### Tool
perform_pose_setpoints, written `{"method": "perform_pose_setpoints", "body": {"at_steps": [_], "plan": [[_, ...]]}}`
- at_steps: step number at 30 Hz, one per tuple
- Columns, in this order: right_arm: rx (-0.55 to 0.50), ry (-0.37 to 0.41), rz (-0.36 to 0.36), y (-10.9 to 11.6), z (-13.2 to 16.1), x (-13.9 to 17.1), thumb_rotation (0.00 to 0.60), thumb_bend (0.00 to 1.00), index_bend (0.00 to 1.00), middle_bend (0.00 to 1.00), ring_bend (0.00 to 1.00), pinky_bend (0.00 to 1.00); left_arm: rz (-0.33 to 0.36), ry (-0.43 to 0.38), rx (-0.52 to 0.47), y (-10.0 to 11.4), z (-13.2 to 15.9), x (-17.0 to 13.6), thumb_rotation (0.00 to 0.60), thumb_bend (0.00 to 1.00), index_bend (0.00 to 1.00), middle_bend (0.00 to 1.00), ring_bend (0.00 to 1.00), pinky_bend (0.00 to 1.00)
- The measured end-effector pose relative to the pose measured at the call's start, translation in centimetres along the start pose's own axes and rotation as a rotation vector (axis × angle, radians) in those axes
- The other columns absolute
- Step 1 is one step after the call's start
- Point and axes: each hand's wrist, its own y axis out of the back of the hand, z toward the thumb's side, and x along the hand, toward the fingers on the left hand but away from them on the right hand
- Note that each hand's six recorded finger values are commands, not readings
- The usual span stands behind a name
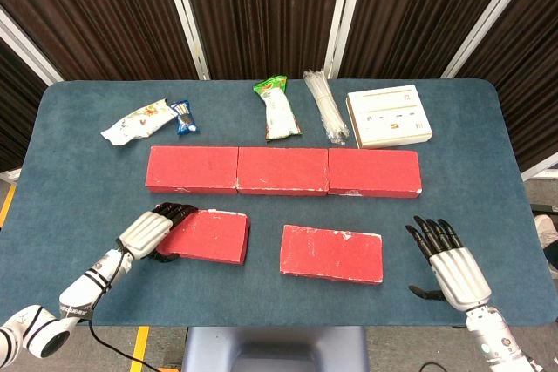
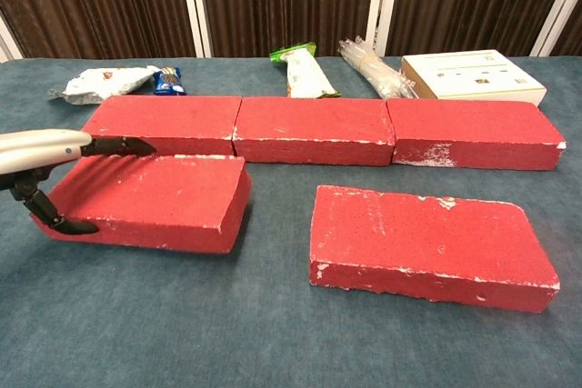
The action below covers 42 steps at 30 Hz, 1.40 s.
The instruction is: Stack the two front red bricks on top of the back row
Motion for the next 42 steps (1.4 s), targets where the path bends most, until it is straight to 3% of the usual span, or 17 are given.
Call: {"method": "perform_pose_setpoints", "body": {"at_steps": [8, 18, 26, 34, 42], "plan": [[-0.005, 0.011, -0.002, 0.2, 0.1, 0.3, 0.574, 0.15, 0.0, 0.0, 0.0, 0.0, 0.121, -0.022, -0.007, 2.1, 0.8, -1.3, 0.6, 0.31, 0.0, 0.59, 0.48, 0.63], [-0.007, 0.007, 0.004, 0.2, -0.2, 0.2, 0.573, 0.15, 0.0, 0.0, 0.0, 0.0, 0.268, 0.108, 0.067, 7.6, 0.2, 0.9, 0.6, 0.32, 0.0, 0.59, 0.5, 0.63], [-0.01, -0.016, 0.007, 0.3, -0.7, -0.2, 0.572, 0.15, 0.0, 0.0, 0.0, 0.0, 0.25, 0.173, 0.063, 10.5, 0.4, 6.5, 0.6, 0.32, 0.0, 0.59, 0.5, 0.61], [-0.017, -0.042, 0.019, 0.2, -1.4, -0.9, 0.573, 0.15, 0.0, 0.0, 0.0, 0.0, 0.215, 0.167, 0.082, 10.6, 2.0, 11.2, 0.6, 0.32, 0.0, 0.59, 0.51, 0.59], [-0.021, -0.059, 0.033, 0.0, -1.8, -1.4, 0.574, 0.15, 0.0, 0.0, 0.0, 0.0, 0.186, 0.148, 0.086, 9.9, 2.9, 13.0, 0.6, 0.32, 0.0, 0.57, 0.5, 0.53]]}}
